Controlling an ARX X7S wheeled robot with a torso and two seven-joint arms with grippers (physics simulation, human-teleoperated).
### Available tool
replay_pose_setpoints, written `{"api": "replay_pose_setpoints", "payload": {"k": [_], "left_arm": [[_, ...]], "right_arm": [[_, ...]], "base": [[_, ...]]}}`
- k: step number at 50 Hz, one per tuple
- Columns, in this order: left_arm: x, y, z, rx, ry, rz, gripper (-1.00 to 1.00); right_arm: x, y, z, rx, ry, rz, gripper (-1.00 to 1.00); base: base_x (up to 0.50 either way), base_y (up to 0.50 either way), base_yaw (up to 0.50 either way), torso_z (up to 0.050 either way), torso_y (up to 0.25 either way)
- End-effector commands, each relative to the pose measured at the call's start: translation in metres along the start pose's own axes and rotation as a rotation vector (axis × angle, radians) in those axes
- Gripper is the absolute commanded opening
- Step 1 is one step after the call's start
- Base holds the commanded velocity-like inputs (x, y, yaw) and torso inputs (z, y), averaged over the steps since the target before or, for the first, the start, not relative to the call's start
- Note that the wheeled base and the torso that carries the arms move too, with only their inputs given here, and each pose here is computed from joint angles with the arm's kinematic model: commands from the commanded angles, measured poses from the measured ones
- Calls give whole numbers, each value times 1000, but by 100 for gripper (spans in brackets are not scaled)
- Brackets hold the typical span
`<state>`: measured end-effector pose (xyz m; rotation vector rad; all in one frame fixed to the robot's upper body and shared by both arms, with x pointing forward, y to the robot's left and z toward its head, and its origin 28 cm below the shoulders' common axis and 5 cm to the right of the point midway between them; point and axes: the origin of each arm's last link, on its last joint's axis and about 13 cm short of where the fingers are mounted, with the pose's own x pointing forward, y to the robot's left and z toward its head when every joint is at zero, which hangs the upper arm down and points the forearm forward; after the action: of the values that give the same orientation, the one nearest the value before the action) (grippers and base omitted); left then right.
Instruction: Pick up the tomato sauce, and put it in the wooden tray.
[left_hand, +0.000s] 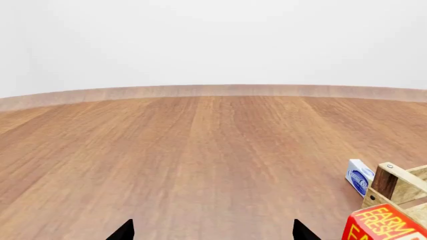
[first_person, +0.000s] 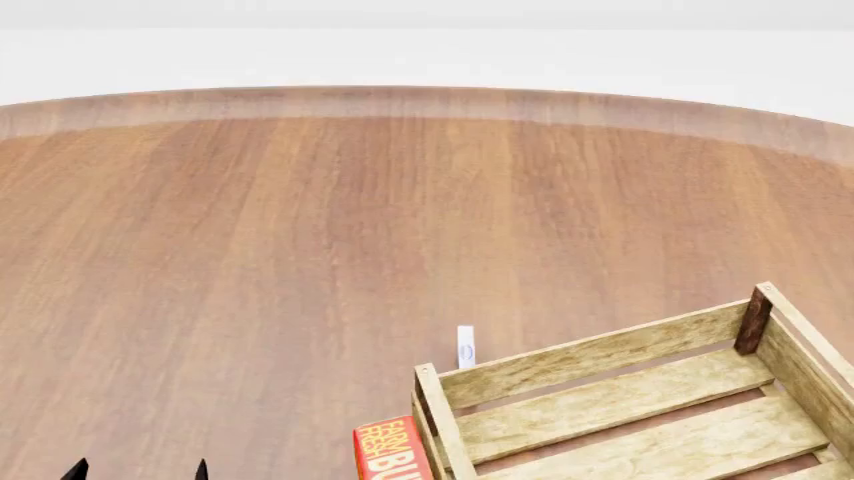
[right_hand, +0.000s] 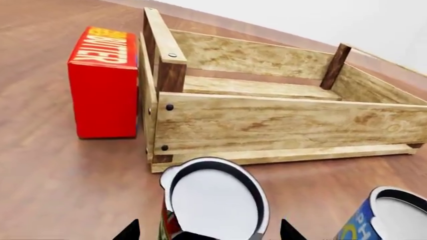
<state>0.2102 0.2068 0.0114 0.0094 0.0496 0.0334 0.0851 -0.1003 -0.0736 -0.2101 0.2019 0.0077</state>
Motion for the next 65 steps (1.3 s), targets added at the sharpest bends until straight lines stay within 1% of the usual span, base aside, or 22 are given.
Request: {"api": "replay_pose_setpoints", "payload": {"k": [1, 15, 16, 30, 34, 41, 45, 51, 52, 58, 61, 65], "left_arm": [[1, -1, 1, 0, -21, -2, 100], [1, -1, 1, 0, -21, -2, 100], [1, -1, 1, 0, -21, -2, 100], [1, -1, 1, 0, -21, -2, 100], [1, -1, 1, 0, -20, -2, 100], [1, -1, 1, -1, -20, -1, 100], [1, -1, 1, 0, -21, -2, 100], [1, -1, 1, -1, -21, -2, 100], [1, -1, 1, 0, -20, -2, 100], [1, -1, 1, 0, -21, -2, 100], [1, -1, 1, 0, -20, -2, 100], [1, -1, 1, 0, -21, -2, 100]], "right_arm": [[5, 0, -1, 3, 12, 0, 100], [6, 1, -3, 7, 14, 11, 100], [6, 1, -3, 7, 13, 9, -100], [5, 1, -4, 11, 14, 13, -100], [1, -1, 0, 22, -2, 17, -100], [-16, -4, 15, 47, -89, 22, -100], [-32, -8, 26, 66, -156, 41, -100], [-38, -11, 34, 84, -176, 61, -100], [-43, -13, 37, 88, -193, 85, -100], [-53, -18, 48, 114, -242, 88, -100], [-50, -21, 54, 130, -255, 67, -100], [-54, -26, 63, 142, -289, 52, -100]], "base": [[0, 0, 0, 0, 0], [0, 0, 0, 0, 0], [0, 0, 0, 0, 0], [0, 0, 0, 0, 0], [0, 0, 0, 0, 0], [0, 0, 0, 0, 0], [0, 0, 0, 0, 0], [0, 0, 0, 0, 0], [0, 0, 0, 0, 0], [0, 0, 0, 0, 0], [0, 0, 0, 0, 0], [0, 0, 0, 0, 0]]}}
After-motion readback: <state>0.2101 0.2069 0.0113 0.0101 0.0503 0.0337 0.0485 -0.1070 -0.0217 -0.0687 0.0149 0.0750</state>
